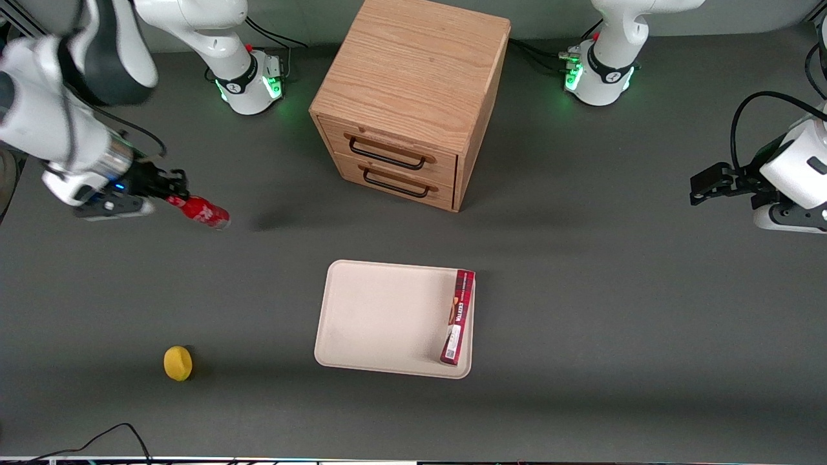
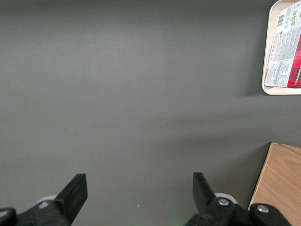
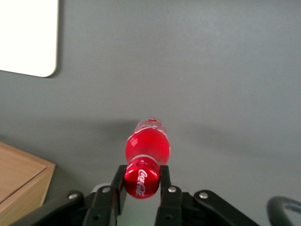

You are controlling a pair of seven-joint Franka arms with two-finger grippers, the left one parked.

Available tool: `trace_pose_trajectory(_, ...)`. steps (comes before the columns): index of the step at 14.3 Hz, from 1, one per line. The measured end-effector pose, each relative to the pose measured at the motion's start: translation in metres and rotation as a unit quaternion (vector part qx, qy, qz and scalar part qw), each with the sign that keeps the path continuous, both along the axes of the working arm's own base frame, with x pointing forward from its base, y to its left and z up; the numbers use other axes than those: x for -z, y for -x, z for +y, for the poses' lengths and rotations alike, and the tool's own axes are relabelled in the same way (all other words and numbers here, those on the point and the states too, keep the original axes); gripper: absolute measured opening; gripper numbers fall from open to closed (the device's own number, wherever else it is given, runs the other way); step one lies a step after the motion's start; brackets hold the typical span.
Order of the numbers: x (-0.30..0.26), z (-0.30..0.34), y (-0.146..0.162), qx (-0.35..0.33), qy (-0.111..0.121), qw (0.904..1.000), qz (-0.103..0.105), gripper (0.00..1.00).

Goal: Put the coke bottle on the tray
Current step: 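Lift the bottle and carry it toward the cream tray, then lower the bottle onto the tray beside the red snack box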

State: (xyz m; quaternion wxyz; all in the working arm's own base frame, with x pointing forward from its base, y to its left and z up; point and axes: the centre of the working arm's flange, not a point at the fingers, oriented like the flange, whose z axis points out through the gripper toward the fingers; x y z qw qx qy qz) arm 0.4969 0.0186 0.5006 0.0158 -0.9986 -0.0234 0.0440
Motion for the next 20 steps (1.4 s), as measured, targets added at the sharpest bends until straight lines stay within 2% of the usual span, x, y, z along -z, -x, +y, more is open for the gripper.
trace_pose_trajectory(5,-0.084,-0.002,-0.005,0.006,0.001,0.9999,0.015,0.31)
trace_pose_trajectory(9,-0.087,0.013,-0.044,0.061,0.004,0.9980,0.017,0.31)
trace_pose_trajectory(15,-0.026,0.158,-0.125,0.148,0.015,0.9882,0.036,0.31)
trace_pose_trajectory(17,0.010,0.198,-0.155,0.165,0.010,0.9858,0.030,0.31)
trace_pose_trajectory(20,0.074,0.240,-0.191,0.191,-0.005,0.9816,0.004,0.31)
